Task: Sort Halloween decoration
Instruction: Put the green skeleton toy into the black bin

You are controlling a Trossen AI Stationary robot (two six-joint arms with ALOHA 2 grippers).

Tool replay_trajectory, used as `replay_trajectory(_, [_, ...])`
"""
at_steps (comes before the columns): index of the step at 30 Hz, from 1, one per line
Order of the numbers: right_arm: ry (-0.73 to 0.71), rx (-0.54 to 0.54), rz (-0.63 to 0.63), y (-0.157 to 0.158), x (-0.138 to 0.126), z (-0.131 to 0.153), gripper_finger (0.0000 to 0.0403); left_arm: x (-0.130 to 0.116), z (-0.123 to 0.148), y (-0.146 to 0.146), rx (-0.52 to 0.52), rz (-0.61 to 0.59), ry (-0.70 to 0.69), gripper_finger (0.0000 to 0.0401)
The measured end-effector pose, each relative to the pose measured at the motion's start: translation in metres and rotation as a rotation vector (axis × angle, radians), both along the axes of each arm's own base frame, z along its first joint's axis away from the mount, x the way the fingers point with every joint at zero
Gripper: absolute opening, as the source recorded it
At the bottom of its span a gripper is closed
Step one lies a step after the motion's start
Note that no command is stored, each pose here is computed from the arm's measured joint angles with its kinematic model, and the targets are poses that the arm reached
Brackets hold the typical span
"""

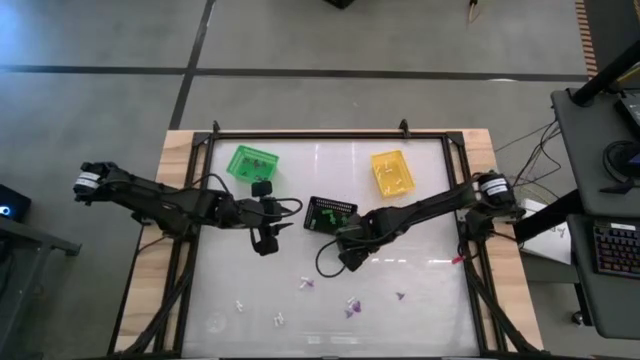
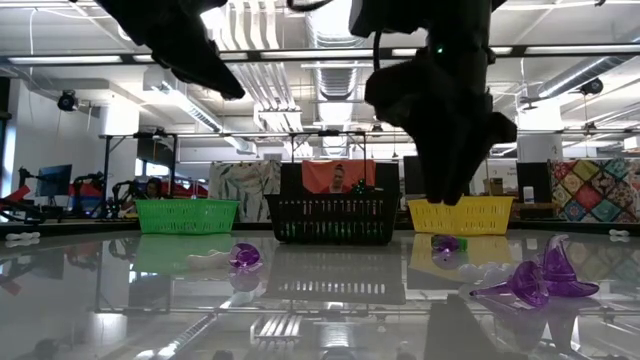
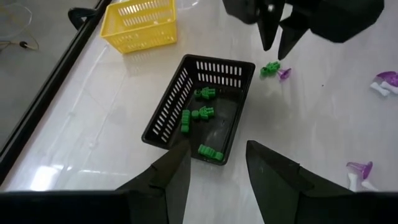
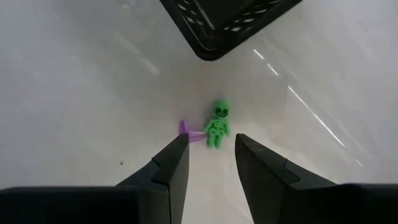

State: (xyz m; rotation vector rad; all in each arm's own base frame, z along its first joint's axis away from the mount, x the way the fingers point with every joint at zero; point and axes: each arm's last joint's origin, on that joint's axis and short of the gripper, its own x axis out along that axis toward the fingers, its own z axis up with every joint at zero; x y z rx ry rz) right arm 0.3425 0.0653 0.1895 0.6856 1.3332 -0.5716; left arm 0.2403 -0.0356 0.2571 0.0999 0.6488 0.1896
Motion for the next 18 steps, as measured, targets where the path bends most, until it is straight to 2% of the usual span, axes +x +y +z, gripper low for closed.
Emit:
replay_trajectory(10, [0.069, -0.023, -0.001, 0.001, 0.008, -0.026, 0.0123, -0.001, -0.001, 0.0, 0.003, 0.0, 0.012, 0.0139])
replay_trajectory(18, [0.074, -0.065, 0.002, 0.0, 0.009, -0.032, 0.0117, -0.001, -0.001, 0.0, 0.003, 0.0, 0.012, 0.0139])
